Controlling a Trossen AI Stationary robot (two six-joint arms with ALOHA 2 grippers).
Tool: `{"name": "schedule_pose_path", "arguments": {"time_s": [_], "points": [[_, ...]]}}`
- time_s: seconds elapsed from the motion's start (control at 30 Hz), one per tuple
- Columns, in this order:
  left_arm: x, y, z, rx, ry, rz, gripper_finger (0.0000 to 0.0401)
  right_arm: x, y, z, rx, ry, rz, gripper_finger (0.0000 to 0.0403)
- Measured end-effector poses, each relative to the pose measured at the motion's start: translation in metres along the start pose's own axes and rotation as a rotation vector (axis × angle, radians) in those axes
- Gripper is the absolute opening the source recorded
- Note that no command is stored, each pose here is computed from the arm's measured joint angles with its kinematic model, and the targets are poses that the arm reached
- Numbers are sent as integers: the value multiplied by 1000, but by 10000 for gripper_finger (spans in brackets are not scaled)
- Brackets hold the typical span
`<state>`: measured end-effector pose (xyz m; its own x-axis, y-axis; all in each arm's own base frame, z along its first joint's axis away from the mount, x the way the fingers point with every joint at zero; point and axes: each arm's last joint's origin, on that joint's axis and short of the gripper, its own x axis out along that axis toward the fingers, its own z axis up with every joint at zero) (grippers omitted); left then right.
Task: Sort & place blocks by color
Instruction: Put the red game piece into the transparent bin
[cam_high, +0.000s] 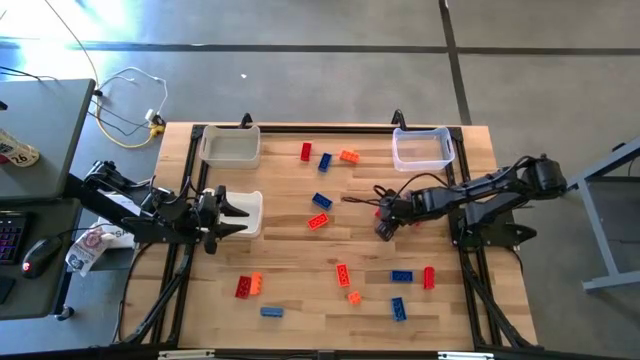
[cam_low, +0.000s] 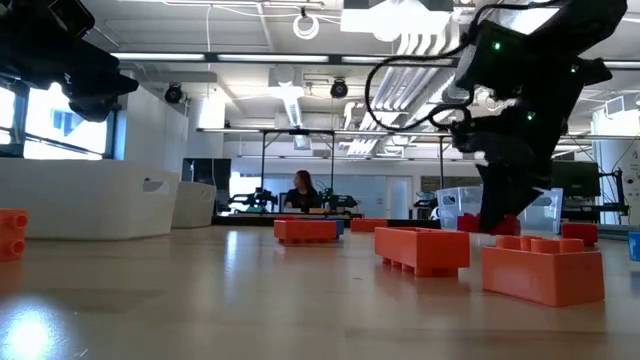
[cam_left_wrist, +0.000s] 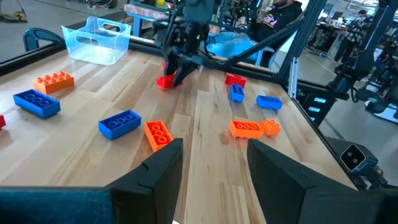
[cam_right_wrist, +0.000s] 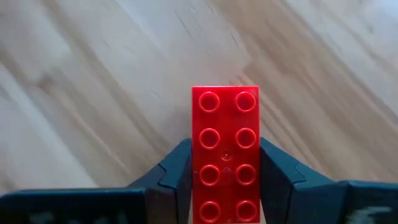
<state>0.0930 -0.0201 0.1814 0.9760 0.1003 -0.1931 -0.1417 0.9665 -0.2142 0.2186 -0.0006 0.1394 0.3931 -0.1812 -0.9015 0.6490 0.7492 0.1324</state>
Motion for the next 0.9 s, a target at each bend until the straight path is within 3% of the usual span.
{"name": "schedule_pose_path", "arguments": {"time_s": [0.47,0.73,0.9], "points": [[0,0,0,0,0,0,168,-39,-5,13,37,-243,22,111],[0,0,0,0,-1,3,168,-66,-11,21,49,-473,-21,111],[0,0,0,0,-1,3,168,-85,-16,27,65,-660,-105,111]]}}
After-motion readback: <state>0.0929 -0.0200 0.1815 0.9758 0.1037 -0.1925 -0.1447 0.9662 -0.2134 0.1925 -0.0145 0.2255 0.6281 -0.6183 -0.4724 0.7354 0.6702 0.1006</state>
